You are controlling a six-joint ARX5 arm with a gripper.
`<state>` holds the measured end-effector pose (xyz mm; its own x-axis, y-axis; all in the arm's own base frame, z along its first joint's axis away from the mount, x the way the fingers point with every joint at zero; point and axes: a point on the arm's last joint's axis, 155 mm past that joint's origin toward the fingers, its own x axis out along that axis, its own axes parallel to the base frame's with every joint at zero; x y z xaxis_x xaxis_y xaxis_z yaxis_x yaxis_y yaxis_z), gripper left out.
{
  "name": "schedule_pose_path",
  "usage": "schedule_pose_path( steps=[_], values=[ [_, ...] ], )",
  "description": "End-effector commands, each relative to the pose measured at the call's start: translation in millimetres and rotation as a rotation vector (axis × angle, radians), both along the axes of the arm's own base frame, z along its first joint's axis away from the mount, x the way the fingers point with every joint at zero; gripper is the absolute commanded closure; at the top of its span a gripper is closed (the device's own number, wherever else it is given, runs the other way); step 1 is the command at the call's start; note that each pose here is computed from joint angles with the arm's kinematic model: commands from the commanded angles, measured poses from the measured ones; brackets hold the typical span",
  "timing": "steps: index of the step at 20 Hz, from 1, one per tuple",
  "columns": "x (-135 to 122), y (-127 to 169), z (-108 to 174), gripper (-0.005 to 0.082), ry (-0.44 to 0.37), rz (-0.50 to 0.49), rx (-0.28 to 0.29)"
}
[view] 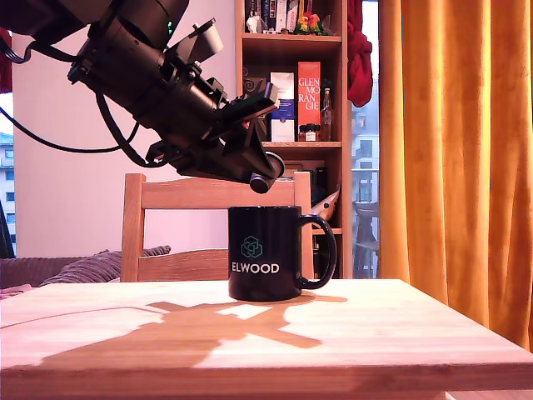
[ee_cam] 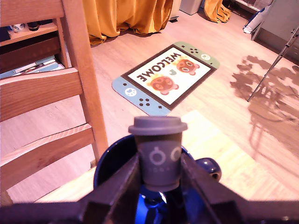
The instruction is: Pick up the coffee capsules on the table and drop them inside the coffee cup
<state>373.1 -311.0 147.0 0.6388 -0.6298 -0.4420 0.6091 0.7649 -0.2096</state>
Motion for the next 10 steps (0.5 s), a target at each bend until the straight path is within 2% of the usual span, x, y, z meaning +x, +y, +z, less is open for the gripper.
schedule_pose_path(
  steps=[1, 10],
  values=[
    [0.6, -2.9, -7.8, 0.0622, 0.013, -0.004, 0.004],
    [-1.1, -1.5, -12.0, 0.0617, 0.028, -0.004, 0.016]
  ],
)
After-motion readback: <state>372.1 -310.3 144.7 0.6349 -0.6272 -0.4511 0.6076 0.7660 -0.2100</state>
